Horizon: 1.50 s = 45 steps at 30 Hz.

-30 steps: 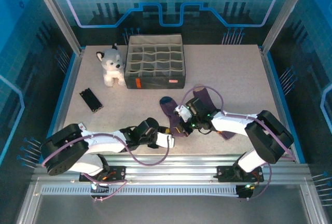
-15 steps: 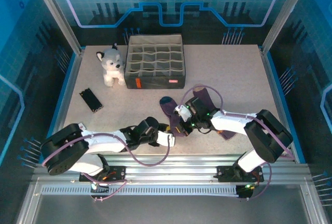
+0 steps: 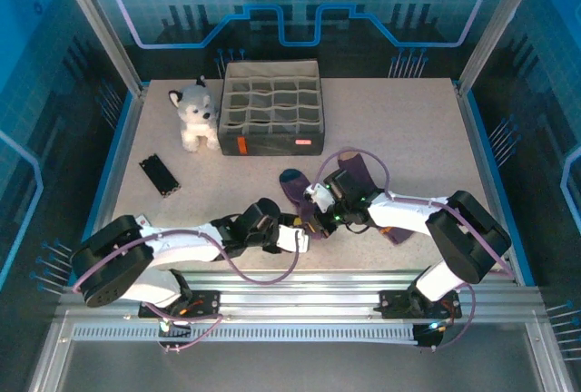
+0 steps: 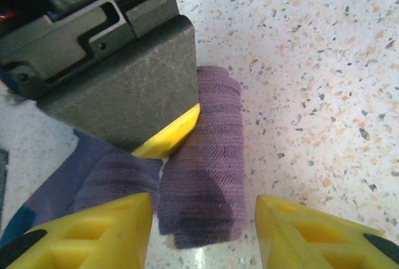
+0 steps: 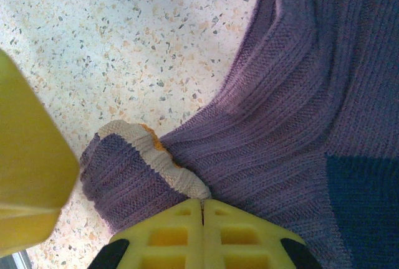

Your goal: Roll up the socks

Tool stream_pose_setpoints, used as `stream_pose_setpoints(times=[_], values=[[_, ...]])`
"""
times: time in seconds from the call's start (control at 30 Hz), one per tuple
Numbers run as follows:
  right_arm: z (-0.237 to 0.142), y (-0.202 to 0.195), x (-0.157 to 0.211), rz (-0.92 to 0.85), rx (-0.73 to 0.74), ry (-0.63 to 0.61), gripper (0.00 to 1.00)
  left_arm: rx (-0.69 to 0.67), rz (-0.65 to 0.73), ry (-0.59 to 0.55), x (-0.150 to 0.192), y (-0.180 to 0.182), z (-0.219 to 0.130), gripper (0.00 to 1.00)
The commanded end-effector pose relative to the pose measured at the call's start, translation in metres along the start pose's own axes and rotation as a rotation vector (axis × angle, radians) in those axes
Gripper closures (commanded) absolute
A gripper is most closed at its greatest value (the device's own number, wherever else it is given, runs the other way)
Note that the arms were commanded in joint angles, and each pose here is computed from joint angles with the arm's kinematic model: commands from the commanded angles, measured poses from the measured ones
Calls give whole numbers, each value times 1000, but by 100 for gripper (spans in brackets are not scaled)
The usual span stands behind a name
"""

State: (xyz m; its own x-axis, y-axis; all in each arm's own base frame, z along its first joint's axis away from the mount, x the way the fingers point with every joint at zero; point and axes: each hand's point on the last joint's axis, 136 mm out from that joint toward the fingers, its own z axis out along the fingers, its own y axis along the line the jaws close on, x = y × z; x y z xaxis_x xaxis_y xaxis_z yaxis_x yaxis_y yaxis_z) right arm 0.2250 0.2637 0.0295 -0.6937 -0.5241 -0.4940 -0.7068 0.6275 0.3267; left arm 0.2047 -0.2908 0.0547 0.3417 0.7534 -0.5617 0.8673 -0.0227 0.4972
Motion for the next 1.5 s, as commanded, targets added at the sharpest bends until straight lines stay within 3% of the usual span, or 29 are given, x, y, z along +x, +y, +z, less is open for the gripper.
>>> stream_pose_setpoints(times=[0.0, 0.63, 0.87, 1.03, 1.2, 1.37, 1.47], values=[[6, -7, 38, 62, 18, 139, 100, 61, -52, -25, -6, -1, 5, 52], [5, -9, 37, 95, -9, 137, 100, 146, 9, 98, 25, -14, 28, 58], [5, -7, 36, 103, -24, 135, 100, 187, 33, 120, 30, -20, 31, 70], [0, -7, 33, 149, -55, 107, 100, 252, 39, 137, 33, -28, 29, 87], [-13, -5, 22, 165, -68, 10, 87, 367, -20, 143, 29, -34, 14, 98], [-40, -8, 8, 117, 7, -157, 81, 455, -106, 122, 20, -31, -1, 100], [-57, -11, 2, 98, 67, -242, 71, 519, -156, 137, 19, -30, -6, 100]])
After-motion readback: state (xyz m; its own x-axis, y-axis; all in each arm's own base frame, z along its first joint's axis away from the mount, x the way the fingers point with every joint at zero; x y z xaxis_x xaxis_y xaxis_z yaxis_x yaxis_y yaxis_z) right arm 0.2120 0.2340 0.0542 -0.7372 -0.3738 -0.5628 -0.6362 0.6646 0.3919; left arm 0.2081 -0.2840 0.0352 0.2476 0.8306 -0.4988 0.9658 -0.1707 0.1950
